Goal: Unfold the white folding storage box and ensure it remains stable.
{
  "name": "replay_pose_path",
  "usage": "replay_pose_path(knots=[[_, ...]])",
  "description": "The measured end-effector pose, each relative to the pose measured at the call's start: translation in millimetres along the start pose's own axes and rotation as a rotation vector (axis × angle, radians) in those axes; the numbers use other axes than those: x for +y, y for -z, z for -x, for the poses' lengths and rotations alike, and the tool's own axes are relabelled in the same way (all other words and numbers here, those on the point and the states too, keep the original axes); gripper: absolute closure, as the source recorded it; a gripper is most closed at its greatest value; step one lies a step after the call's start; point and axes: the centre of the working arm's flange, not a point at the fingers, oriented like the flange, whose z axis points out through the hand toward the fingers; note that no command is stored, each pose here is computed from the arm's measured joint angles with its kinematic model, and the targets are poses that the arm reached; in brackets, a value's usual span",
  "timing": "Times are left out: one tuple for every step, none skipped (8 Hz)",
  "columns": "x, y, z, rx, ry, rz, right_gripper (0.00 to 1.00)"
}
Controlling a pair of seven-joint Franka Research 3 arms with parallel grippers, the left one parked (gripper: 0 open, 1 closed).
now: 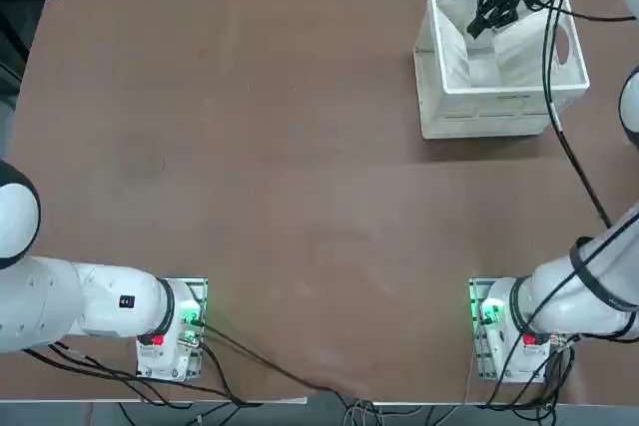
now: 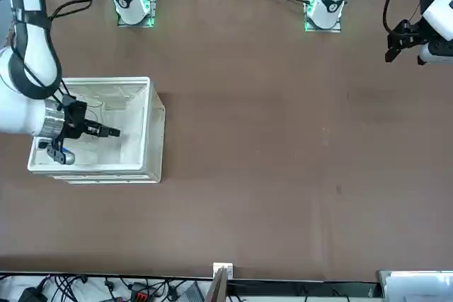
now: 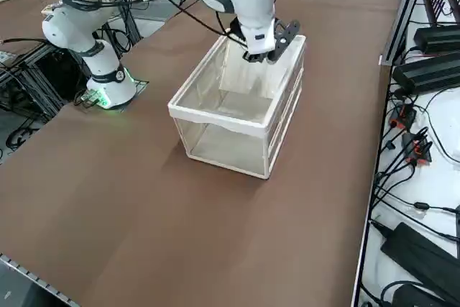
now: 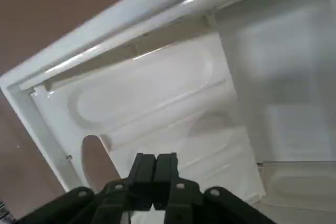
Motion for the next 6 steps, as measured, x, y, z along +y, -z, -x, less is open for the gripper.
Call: replay_pose_path(knots=[[7.7,-9.9,1.0,-0.017,0.006,-0.035,0.99],[16.2,-17.8,0.9,-0.032,0.000,-0.069,0.99],[22.0,-24.3,-0.8,-0.041,-0.012,-0.106,0.99],[23.9,-31.4,-2.9,-0.049,-0.026,-0.137,0.99],[23.6,-39.6,-4.6,-0.060,-0.036,-0.156,0.99],[23.5,-47.2,-5.7,-0.070,-0.037,-0.162,0.99]])
